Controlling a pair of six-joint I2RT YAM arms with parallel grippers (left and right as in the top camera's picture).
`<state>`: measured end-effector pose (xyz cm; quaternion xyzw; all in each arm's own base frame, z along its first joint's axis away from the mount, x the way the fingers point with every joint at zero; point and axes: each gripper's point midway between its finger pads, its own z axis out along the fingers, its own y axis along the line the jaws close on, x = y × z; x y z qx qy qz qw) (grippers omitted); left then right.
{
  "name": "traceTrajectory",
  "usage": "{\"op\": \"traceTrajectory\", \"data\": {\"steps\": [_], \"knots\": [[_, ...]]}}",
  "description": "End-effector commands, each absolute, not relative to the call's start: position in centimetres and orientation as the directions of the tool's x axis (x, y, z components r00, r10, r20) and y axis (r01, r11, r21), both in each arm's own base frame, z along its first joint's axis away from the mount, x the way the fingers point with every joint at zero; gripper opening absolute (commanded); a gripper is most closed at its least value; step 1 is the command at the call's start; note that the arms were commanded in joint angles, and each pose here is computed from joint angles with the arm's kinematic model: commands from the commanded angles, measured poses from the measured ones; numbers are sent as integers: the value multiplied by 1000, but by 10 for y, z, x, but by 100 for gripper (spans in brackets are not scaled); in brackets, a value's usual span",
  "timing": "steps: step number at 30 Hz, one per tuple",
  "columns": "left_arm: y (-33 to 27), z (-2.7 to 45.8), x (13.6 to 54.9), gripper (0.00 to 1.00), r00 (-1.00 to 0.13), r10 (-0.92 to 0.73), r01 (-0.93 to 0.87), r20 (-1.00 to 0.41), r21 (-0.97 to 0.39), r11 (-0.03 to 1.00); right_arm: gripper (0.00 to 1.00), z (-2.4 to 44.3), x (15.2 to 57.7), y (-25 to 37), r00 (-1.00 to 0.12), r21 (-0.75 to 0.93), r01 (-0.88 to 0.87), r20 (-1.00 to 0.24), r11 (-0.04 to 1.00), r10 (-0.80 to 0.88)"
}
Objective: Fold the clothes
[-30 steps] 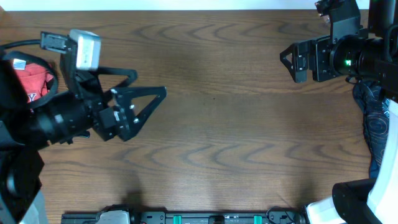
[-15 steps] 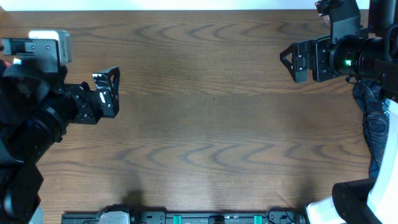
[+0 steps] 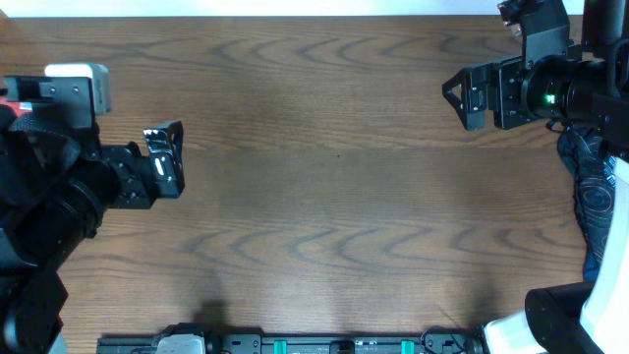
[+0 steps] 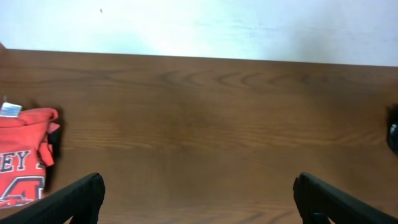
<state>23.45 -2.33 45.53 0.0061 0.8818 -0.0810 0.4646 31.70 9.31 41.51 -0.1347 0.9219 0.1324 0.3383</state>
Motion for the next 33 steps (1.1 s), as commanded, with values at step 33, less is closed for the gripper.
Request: {"op": "traceTrajectory", "data": {"steps": [33], "knots": [[-8, 420, 201, 98, 60, -60, 54, -996, -57, 997, 99, 415, 317, 92, -731, 142, -345, -661, 928, -171]]}}
